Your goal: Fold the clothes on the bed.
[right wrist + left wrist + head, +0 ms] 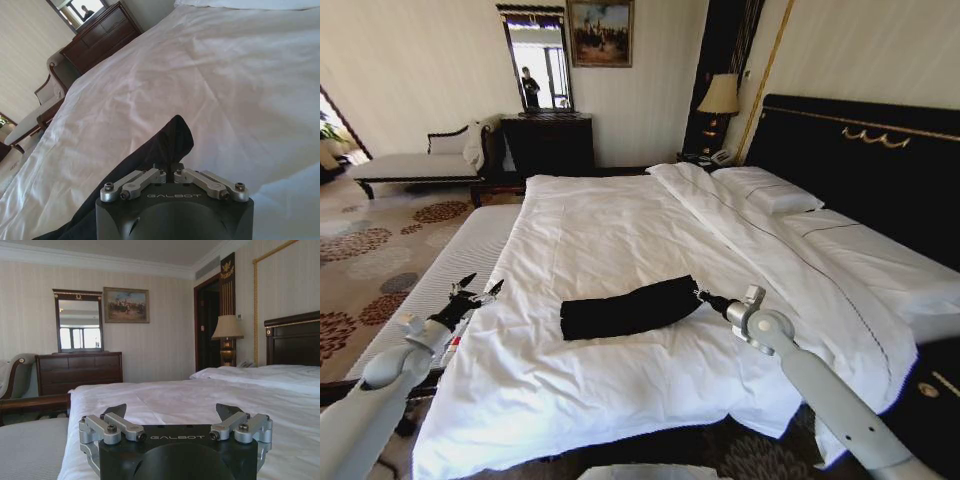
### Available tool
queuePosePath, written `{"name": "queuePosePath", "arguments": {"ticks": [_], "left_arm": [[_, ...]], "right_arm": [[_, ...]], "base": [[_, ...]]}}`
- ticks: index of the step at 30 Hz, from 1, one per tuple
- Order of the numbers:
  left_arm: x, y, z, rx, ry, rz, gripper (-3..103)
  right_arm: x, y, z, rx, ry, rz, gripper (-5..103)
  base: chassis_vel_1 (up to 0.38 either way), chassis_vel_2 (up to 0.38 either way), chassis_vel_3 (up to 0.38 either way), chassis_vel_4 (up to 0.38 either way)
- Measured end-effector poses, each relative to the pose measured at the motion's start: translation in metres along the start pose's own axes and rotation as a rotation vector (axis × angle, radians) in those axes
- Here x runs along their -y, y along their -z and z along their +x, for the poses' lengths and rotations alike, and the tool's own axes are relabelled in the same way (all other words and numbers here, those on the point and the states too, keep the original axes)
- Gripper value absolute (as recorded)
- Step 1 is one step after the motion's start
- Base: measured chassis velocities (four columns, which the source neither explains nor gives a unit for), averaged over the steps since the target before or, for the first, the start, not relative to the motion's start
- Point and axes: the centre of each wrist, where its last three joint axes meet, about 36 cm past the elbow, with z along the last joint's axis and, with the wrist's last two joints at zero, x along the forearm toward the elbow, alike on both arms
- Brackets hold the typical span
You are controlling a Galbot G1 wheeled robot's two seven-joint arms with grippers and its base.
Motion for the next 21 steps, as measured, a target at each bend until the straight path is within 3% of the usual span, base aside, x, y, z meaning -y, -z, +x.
{"name": "queuePosePath", "arguments": {"ticks": [4,5,8,9,13,19,21], "left_arm": [[-0.01,0.028,-0.014,0.022,0.132,0.055,100],[-0.01,0.028,-0.014,0.022,0.132,0.055,100],[-0.016,0.049,-0.027,0.018,0.275,0.092,100],[-0.016,0.049,-0.027,0.018,0.275,0.092,100],[-0.018,0.066,-0.034,0.012,0.332,0.117,100],[-0.016,0.073,-0.038,0.014,0.343,0.139,100],[-0.013,0.078,-0.051,0.01,0.37,0.199,100]], "right_arm": [[-0.049,0.001,-0.004,-0.034,0.063,0.055,2],[-0.049,0.001,-0.004,-0.034,0.063,0.055,2],[-0.101,-0.008,-0.013,-0.098,0.102,0.118,2],[-0.101,-0.008,-0.013,-0.098,0.102,0.118,2],[-0.154,-0.029,-0.031,-0.19,0.161,0.179,2],[-0.18,-0.04,-0.055,-0.243,0.209,0.182,2],[-0.194,-0.048,-0.069,-0.266,0.231,0.174,2]], "base": [[0.0,0.0,0.0,0.0],[0.0,0.0,0.0,0.0],[0.0,0.0,0.0,0.0],[0.0,0.0,0.0,0.0],[0.0,0.0,0.0,0.0],[0.0,0.0,0.0,0.0],[0.0,0.0,0.0,0.0]]}}
